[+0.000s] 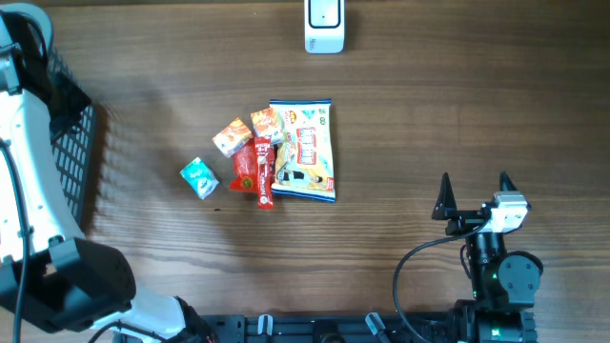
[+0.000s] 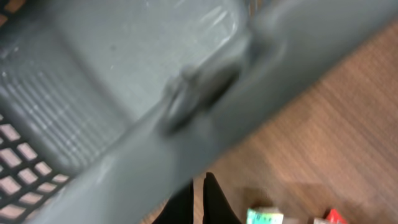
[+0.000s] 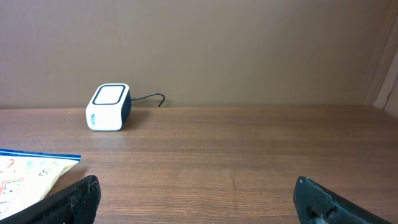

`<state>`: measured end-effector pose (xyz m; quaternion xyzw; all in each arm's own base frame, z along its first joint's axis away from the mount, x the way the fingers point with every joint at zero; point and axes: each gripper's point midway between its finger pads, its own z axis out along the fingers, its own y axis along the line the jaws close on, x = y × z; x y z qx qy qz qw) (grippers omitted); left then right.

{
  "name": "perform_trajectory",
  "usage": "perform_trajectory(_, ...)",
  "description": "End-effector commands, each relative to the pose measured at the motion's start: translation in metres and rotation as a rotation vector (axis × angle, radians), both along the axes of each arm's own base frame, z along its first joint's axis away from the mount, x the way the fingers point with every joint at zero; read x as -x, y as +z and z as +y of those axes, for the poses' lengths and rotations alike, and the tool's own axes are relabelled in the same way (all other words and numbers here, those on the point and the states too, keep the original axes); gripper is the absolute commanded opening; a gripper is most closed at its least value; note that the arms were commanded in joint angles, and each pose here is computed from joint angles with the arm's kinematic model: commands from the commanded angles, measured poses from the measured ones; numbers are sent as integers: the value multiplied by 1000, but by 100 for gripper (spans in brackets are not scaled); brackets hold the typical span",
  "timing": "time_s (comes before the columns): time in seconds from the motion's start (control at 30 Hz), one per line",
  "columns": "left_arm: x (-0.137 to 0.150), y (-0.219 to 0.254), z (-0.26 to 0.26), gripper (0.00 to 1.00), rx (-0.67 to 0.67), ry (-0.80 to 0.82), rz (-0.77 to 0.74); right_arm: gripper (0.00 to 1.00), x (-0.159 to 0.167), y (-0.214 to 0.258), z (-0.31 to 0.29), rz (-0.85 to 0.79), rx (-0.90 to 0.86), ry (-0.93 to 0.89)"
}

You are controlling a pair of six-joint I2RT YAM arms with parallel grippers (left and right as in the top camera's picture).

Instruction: Scan the item barcode

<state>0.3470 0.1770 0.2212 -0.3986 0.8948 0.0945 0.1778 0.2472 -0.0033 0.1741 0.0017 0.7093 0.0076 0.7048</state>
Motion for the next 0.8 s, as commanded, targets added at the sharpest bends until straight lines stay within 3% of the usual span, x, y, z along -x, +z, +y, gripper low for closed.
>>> perform_trajectory(0.0, 17, 35, -2, 4, -49, 8, -69, 100, 0, 0, 0, -5, 11, 4)
perform_trajectory(0.27, 52, 44, -1, 4, -94, 50, 8, 100, 0, 0, 0, -5, 11, 4)
perform_trajectory(0.4, 73, 43, 13, 4, -147, 156, 77, 100, 0, 0, 0, -5, 10, 4)
perform_trajectory(0.77, 85, 40, 32, 4, -82, 248, 43, 99, 0, 0, 0, -5, 11, 4)
